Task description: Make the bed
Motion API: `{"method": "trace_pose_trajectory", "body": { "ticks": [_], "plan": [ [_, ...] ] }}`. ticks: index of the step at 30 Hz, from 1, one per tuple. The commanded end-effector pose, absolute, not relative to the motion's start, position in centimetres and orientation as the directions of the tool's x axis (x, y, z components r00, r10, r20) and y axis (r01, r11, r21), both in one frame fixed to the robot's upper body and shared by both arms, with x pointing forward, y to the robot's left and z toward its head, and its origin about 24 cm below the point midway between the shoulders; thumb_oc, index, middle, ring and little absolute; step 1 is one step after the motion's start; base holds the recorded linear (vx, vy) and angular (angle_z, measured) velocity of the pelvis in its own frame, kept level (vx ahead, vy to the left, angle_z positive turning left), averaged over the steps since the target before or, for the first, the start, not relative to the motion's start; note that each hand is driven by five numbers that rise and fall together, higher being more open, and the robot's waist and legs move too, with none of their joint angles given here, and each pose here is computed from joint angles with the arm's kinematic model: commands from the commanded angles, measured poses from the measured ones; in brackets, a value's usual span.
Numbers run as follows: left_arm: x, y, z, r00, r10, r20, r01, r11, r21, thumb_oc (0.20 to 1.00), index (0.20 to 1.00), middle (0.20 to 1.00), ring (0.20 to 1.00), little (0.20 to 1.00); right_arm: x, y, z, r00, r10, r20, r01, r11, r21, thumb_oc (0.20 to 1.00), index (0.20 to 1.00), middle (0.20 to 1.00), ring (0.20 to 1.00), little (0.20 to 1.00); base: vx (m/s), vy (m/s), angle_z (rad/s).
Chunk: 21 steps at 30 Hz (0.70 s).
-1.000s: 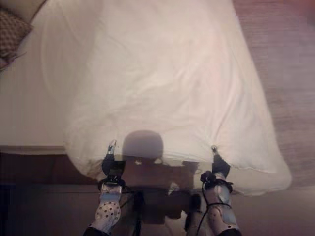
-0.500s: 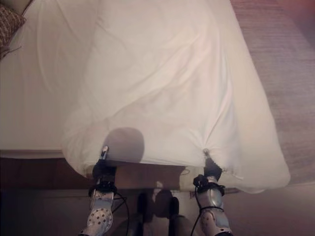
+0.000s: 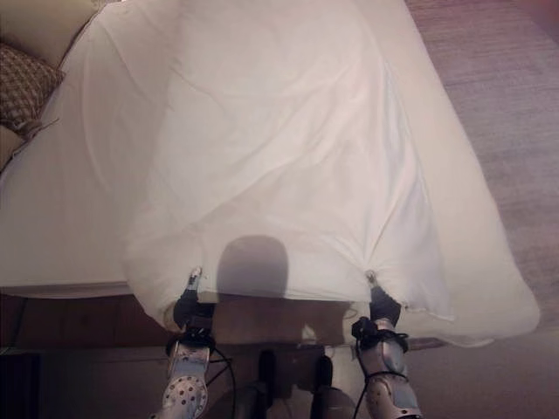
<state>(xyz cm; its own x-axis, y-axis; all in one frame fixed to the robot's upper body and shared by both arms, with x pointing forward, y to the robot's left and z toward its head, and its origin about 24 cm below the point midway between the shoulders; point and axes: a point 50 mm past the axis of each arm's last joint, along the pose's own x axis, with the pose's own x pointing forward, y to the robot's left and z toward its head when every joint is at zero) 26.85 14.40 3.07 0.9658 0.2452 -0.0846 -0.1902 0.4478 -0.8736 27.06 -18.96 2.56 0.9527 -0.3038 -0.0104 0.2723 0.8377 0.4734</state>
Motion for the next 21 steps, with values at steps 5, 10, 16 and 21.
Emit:
{"method": "trace_pose_trajectory", "body": {
  "ticks": [5,10,16,21],
  "plan": [
    [26.8,20.8,6.7,0.819,0.57,0.065,-0.25,0.457,-0.854,0.2,0.2,0.2,0.2,0.2,26.1,-23.8,3.9,0.885,-0.46,0.073,0.395,0.824,0.405,0.2,0.2,0.2,0.2,0.2,-0.06,0.384,0.01],
    [26.8,21.8,6.9,0.755,0.654,0.053,-0.371,0.492,-0.787,0.2,0.2,0.2,0.2,0.2,26.5,-23.8,4.0,0.887,-0.455,0.081,0.402,0.846,0.35,0.2,0.2,0.2,0.2,0.2,0.0,0.397,0.1],
    [26.3,24.0,6.4,0.613,0.79,0.003,-0.548,0.428,-0.719,0.2,0.2,0.2,0.2,0.2,27.0,-22.2,3.0,0.908,-0.414,0.057,0.385,0.881,0.276,0.2,0.2,0.2,0.2,0.2,0.01,0.192,0.0],
    [25.1,25.4,1.9,0.529,0.836,-0.147,-0.752,0.382,-0.538,0.2,0.2,0.2,0.2,0.2,26.4,-21.2,-0.9,0.93,-0.354,-0.099,0.364,0.924,0.118,0.2,0.2,0.2,0.2,0.2,0.0,0.011,0.01]
  ]
}}
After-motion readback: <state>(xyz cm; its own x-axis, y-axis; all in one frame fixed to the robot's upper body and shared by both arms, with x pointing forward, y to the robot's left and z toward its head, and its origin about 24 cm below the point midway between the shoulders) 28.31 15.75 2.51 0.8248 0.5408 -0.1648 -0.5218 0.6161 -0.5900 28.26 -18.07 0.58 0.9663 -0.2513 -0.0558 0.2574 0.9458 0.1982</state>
